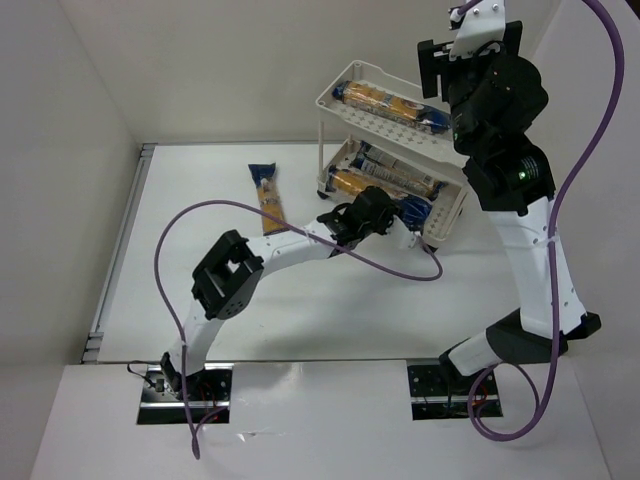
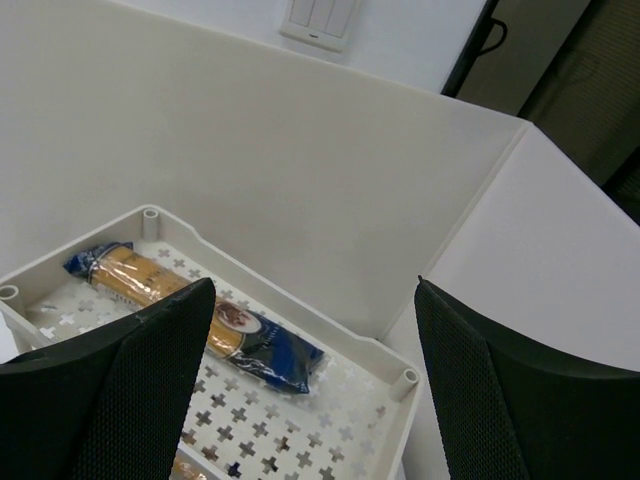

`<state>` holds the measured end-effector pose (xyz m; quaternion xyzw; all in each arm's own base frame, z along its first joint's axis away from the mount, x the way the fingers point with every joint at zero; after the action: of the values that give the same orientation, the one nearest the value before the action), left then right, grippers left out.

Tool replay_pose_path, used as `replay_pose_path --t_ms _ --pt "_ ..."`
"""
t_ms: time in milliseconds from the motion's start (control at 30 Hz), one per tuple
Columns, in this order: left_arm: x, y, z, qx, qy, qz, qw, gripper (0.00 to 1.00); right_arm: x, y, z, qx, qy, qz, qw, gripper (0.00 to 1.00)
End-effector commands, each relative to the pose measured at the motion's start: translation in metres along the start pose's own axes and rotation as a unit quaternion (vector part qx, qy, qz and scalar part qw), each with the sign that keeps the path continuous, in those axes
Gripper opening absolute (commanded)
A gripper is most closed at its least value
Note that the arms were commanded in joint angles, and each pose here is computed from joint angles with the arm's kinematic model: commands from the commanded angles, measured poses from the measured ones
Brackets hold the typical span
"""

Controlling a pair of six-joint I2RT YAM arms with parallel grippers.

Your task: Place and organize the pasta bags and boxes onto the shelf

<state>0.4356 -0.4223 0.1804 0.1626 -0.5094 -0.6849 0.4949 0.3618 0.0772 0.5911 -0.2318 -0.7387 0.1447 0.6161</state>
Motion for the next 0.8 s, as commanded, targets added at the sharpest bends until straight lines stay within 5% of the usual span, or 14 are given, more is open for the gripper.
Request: replay_pose_path --t_ms 0,400,500,767 --pt "0.052 0.099 0.011 0.135 -0.091 -0.018 0.987 0.01 0.008 -0.020 0.014 -0.023 -0.015 -0.003 1.000 0.85" --pt "0.038 0.115 -0.049 0.125 -0.093 -0.017 0.988 0.22 -0.001 -0.023 0.015 -0.033 -0.001 0.028 0.999 0.85" --pt "0.028 0.111 -0.052 0.110 -0.081 -0.023 0.990 0.48 -0.001 -0.023 0.015 -0.033 -0.001 0.033 0.999 0.85" --pt "0.006 0.099 -0.043 0.089 -0.064 -0.011 0.994 0.71 -0.003 -0.014 0.007 -0.025 0.001 0.037 0.999 0.85"
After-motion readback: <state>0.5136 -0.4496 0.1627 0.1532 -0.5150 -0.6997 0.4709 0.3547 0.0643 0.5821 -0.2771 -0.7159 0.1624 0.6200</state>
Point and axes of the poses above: each gripper's point midway between its finger pads, its own z axis back along the fingers, its own y axis along the line the jaws close on, x = y × z, the point moved 1 cm from there along z, back along the fingers, and after that the axes turned 14 degrees about z, right-handed, at the moved point
